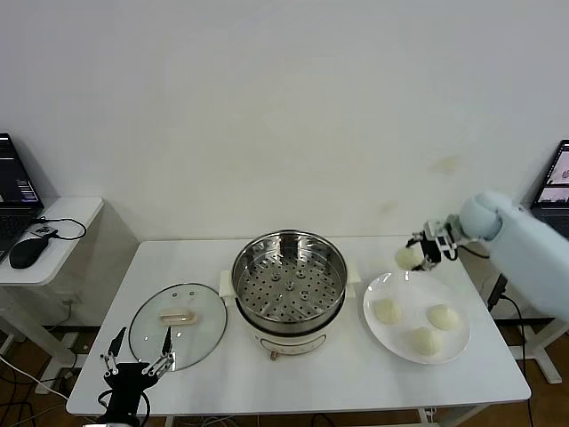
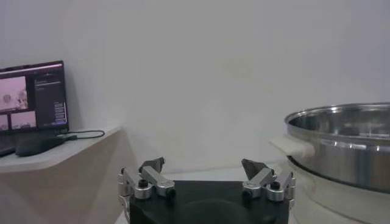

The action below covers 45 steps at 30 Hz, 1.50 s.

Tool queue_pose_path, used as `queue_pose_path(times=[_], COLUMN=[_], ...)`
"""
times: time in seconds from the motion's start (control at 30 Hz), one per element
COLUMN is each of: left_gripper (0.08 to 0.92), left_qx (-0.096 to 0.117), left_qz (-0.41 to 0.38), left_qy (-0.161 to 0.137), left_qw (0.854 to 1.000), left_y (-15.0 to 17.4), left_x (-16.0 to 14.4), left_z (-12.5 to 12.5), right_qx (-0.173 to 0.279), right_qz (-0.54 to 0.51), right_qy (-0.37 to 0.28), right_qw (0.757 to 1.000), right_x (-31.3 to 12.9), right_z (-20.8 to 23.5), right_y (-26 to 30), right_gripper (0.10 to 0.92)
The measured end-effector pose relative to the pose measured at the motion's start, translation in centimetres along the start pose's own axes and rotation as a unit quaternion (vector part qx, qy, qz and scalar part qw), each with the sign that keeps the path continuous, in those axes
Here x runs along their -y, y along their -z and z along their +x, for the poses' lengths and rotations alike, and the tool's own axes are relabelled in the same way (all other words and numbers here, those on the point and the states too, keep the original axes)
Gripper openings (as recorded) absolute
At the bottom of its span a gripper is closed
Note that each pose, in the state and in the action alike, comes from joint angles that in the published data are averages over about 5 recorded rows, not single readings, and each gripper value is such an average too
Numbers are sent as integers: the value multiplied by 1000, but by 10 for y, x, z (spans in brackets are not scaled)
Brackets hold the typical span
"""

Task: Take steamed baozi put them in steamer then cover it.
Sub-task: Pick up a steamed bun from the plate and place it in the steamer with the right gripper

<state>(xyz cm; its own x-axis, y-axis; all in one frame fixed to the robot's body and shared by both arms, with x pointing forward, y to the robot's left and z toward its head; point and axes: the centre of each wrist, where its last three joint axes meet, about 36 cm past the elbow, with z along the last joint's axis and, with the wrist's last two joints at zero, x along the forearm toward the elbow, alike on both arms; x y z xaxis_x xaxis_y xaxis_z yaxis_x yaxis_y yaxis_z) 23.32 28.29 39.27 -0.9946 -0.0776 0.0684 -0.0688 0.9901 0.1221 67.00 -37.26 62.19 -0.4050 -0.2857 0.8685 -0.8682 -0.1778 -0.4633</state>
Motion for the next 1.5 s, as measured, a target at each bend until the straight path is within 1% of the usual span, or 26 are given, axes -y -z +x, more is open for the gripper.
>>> queue_pose_path(times=[0.13, 0.3, 0.57, 0.83, 1.17, 1.37, 1.5], left_gripper=[823, 823, 823, 823, 823, 823, 823], left_qx=[4, 5, 3, 0, 0, 1, 2], left_qz=[7, 12, 9, 9, 14, 19, 19], left_qy=[0, 4, 14, 21, 24, 19, 18], left_qw=[1000, 1000, 1000, 1000, 1000, 1000, 1000], left_y=[2, 1, -2, -4, -4, 0, 1], left_x=[1, 0, -7, -11, -9, -5, -4], left_z=[-4, -9, -14, -17, -17, -15, -15], right_qx=[20, 44, 74, 91, 94, 86, 80], right_qz=[40, 95, 190, 288, 390, 434, 452], right_qy=[-11, -12, 0, 22, 46, 57, 67], right_qw=[999, 994, 979, 953, 915, 895, 886], right_x=[24, 47, 73, 85, 82, 79, 76], right_z=[17, 13, -21, -59, -97, -115, -124], right_y=[31, 76, 150, 209, 250, 258, 256], right_gripper=[640, 644, 647, 653, 660, 662, 662])
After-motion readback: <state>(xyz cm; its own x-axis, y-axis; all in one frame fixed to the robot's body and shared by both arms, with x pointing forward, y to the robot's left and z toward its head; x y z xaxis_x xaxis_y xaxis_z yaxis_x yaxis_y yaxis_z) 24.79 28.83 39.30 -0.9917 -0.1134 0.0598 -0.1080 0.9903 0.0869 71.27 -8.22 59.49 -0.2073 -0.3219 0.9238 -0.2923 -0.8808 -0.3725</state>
